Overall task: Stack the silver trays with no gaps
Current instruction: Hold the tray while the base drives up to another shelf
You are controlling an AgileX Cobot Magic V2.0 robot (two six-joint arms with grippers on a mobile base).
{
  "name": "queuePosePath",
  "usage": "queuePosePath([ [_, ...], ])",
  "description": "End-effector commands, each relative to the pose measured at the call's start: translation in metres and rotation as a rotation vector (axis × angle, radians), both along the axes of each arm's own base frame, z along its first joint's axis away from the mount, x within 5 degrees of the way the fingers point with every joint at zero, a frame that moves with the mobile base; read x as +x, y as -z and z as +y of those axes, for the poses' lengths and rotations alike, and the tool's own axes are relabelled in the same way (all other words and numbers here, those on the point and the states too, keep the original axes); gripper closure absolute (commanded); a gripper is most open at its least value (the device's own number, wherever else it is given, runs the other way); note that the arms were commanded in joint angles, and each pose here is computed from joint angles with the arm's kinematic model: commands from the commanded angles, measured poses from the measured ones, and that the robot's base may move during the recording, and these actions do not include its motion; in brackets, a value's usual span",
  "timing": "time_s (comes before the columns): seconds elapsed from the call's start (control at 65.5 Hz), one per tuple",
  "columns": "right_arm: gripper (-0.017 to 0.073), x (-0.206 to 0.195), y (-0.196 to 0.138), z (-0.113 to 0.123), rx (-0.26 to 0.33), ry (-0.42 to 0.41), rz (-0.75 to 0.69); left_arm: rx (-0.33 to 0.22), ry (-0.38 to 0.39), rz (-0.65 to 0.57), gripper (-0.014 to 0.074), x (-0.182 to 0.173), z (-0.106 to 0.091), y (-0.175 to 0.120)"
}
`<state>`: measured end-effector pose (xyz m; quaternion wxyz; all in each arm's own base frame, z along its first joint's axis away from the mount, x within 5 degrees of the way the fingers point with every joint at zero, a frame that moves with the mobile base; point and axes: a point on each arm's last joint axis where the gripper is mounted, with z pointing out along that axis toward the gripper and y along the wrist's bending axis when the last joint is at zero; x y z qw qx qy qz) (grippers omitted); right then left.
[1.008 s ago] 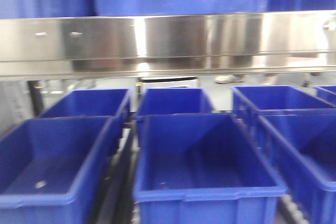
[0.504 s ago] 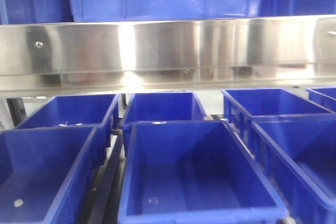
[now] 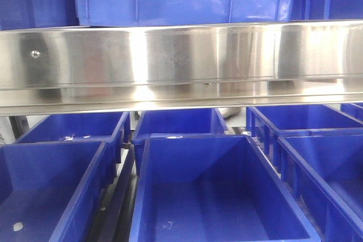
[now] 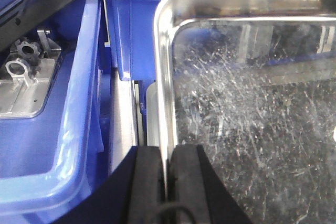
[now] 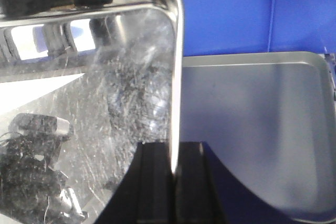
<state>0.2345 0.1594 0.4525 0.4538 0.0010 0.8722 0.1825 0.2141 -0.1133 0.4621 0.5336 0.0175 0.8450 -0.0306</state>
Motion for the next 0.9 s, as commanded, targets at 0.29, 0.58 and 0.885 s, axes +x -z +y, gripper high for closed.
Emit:
queuePosePath([
  [0.29,0.0637,-0.002,-0.008,-0.008,-0.026,0.016,-0.055,0.040,-0.025,-0.038,0.0610,-0.002,0.006,-0.007],
  [0.58,0.0637,0.001,-0.008,-0.007,-0.035,0.014,-0.065,0.022,0.003,-0.035,0.0610,0.000,0.002,-0.005],
  [0.885,0.0637,0.054,0.020,-0.026,-0.132,0.129,0.061,0.020,0.088,0.050,0.0610,0.053,-0.047,0.030],
])
